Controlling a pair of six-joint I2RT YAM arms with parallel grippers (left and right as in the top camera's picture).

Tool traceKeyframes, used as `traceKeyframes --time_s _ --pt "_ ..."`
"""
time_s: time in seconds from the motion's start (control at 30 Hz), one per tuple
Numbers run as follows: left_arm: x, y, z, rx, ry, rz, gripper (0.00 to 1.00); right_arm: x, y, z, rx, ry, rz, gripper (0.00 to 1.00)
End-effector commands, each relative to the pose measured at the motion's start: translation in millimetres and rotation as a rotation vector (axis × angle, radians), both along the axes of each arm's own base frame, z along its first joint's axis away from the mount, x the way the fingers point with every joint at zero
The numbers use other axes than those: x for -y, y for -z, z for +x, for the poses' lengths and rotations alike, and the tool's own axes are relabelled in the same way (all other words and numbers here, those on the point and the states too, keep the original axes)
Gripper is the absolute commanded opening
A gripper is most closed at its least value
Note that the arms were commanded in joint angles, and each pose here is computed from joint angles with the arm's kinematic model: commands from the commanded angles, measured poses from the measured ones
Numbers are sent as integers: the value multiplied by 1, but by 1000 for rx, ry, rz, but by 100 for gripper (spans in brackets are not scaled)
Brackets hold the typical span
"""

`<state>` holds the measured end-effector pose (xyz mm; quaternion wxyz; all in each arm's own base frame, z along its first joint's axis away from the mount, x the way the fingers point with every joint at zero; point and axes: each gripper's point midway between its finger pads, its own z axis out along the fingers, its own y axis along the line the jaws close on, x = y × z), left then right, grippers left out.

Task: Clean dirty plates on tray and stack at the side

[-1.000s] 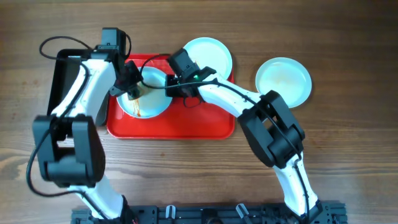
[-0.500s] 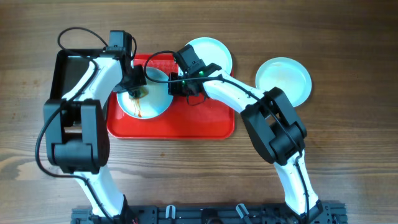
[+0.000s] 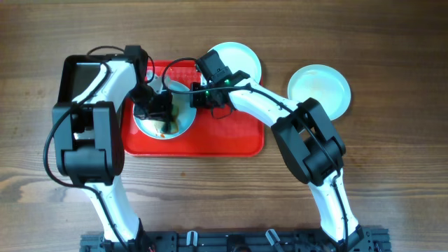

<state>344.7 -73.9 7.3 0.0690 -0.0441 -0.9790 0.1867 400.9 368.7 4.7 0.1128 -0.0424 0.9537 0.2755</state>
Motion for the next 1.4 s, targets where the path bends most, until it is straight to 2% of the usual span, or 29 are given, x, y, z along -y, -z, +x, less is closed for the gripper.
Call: traceKeyframes --time_s 0.0,0.13,0.23,0.5,0.57,0.6,0.67,0.73,0.77,0.9,1.0,1.1,1.27,1.37 --pt "0 28 -13 -71 -20 54 4 2 23 -5 -47 10 -20 4" --pt "-83 38 8 1 -317 581 4 2 23 -4 -45 9 -20 4" --pt "-119 28 14 68 -456 806 4 2 23 -3 -42 10 -18 4" --pt "-147 14 24 169 -548 979 4 4 23 -2 -44 15 -18 4" --pt "-143 17 36 210 -564 945 4 4 23 -2 -43 14 -18 4" --pt "-134 21 45 225 -532 880 4 4 23 -2 -44 14 -18 4" --pt "-102 33 64 252 -432 679 4 4 23 -2 -44 14 -18 4" --pt "-37 38 86 291 -289 292 4 4 23 -2 -43 13 -19 4" --pt "-21 35 90 297 -282 198 4 4 23 -2 -43 13 -19 4" --pt "11 26 91 284 -265 6 4 4 23 -2 -43 13 -19 4" --pt "24 22 82 238 -257 -73 4 4 23 -2 -44 12 -18 4" --pt "25 22 72 177 -283 -93 4 3 22 -3 -47 8 -14 4" --pt "-14 31 36 -91 -611 49 4 2 22 -3 -49 7 -11 4" --pt "-28 28 15 -217 -704 56 4 2 22 -3 -48 7 -11 4"
